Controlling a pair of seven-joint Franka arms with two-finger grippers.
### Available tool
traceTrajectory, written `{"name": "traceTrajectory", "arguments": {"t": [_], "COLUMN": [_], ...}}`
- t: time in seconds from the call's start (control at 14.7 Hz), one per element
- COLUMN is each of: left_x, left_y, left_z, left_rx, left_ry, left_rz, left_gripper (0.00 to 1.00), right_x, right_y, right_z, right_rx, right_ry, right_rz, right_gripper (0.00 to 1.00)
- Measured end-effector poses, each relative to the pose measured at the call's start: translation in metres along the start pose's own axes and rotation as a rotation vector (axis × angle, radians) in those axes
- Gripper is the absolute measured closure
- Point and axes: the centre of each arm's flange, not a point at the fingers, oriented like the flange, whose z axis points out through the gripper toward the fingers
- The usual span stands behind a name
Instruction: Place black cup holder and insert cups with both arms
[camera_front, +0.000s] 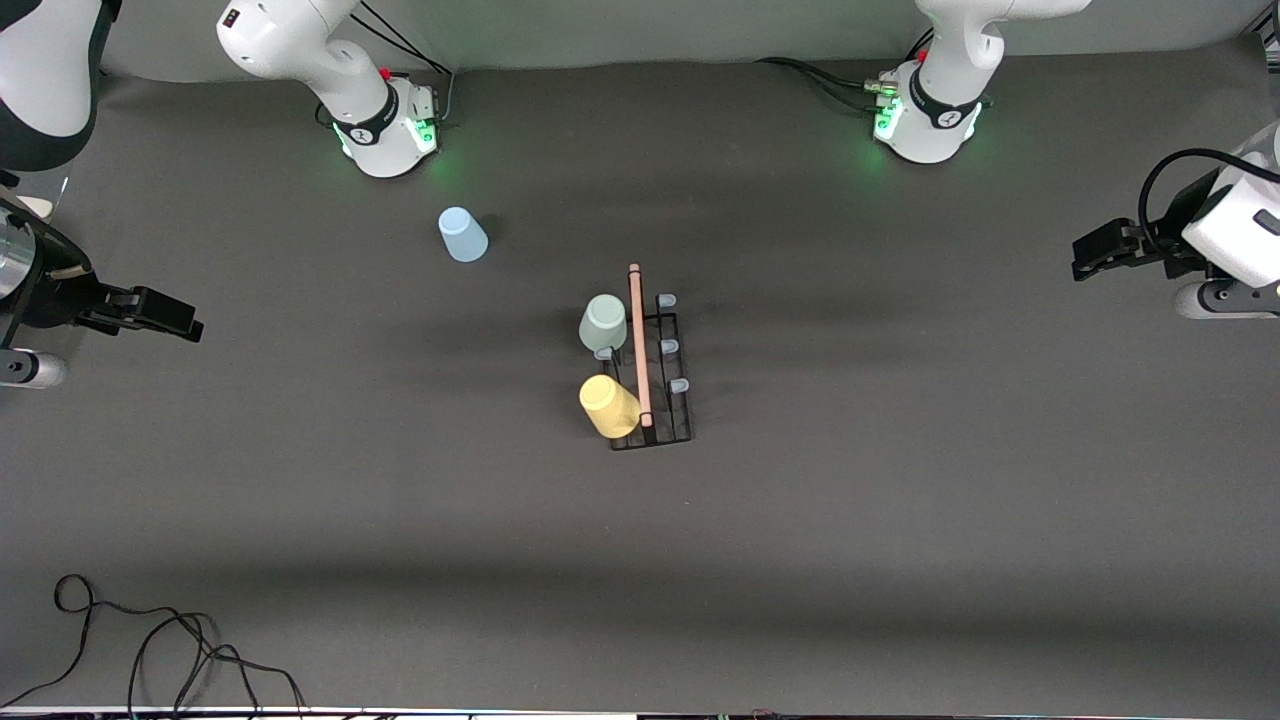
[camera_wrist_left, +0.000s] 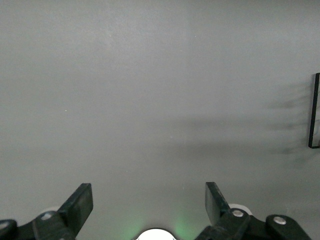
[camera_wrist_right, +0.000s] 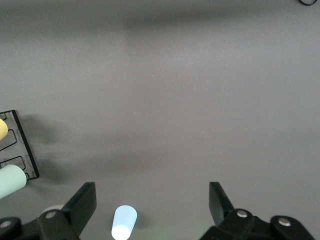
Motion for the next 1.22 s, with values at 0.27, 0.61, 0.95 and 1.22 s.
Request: {"name": "traceTrajectory", "arguments": {"t": [0.27, 0.61, 0.95, 1.22], "left_x": [0.001, 0.003, 0.003, 0.003], "left_y": [0.000, 0.000, 0.001, 0.001], "left_z": [-0.001, -0.002, 0.002, 0.002], "left_rx": [-0.001, -0.002, -0.002, -0.002], "left_ry": [0.007, 0.023, 0.018, 0.017], "left_rz": [0.000, 0.000, 0.001, 0.001], "left_gripper": [0.00, 0.00, 0.00, 0.00], "right_x": [0.008, 0.017, 0.010, -0.008], "right_y": [0.004, 0.006, 0.028, 0.043], "right_z": [0.012, 0.021, 0.007, 0.010], "right_rx": [-0.062, -0.109, -0.063, -0.035], "right_ry": [-0.021, -0.041, -0.023, 0.012], "right_rz": [-0.051, -0.121, -0.135, -0.135], "right_gripper": [0.00, 0.00, 0.00, 0.00]}}
